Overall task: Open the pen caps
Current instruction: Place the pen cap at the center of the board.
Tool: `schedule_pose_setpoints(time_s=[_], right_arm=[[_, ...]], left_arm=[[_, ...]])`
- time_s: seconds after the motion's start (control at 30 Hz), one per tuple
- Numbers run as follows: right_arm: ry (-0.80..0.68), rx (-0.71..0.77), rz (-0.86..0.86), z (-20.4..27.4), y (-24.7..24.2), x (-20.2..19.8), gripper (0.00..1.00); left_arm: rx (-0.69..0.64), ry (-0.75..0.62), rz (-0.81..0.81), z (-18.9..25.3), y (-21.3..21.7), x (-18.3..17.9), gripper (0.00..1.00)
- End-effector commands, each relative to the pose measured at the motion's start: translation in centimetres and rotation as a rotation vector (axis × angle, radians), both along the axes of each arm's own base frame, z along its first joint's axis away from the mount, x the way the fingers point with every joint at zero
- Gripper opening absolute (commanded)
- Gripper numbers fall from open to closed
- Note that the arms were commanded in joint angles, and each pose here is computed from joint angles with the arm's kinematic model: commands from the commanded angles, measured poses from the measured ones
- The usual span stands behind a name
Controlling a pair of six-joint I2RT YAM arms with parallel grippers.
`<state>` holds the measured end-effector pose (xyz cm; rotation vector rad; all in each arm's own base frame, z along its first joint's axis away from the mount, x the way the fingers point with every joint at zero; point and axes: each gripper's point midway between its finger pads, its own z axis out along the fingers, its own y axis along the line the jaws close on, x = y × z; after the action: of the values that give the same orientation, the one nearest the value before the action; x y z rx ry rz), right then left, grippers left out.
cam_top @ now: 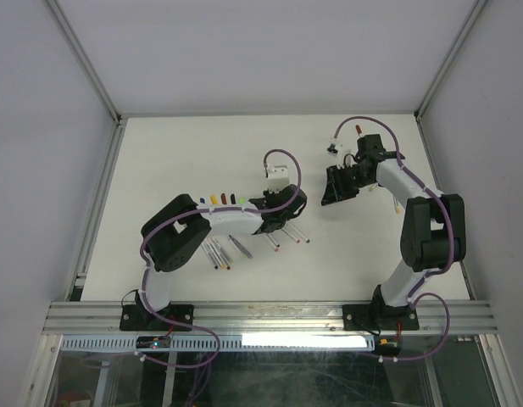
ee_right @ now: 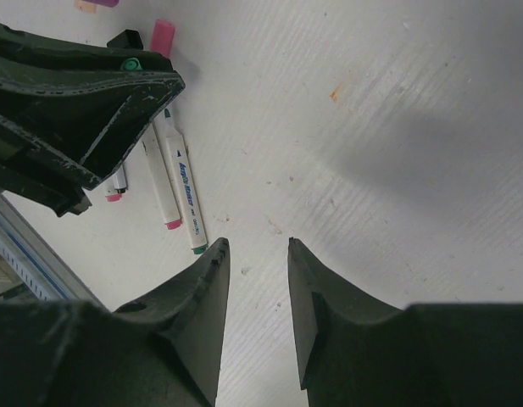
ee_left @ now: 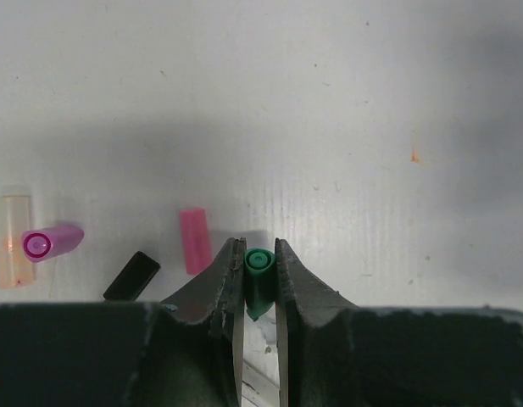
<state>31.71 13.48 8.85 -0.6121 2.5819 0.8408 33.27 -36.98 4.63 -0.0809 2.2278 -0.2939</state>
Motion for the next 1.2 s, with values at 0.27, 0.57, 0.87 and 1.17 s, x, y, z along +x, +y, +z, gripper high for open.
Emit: schedule_pose_setpoints(time_s=[0.27, 0.57, 0.87, 1.17], right_arm=[[-0.078, 0.029, -0.008, 2.1, 0.1, 1.1, 0.36], [-0.075, 0.037, -0.012, 2.1, 0.0, 1.1, 0.36], [-0.081, 0.044, -0.013, 2.4, -0.1, 1.1, 0.36], [-0.099, 0.065, -0.005, 3.0, 0.1, 1.1, 0.36]], left_arm=[[0.058, -0.008, 0.01, -0.1, 0.1, 1.3, 0.11], [0.072, 0.003, 0.017, -0.5, 0.3, 1.2, 0.18], [0.048, -0.019, 0.006, 1.4, 0.0, 1.3, 0.29], [-0.007, -0.092, -0.04, 6.7, -0.8, 0.7, 0.33]])
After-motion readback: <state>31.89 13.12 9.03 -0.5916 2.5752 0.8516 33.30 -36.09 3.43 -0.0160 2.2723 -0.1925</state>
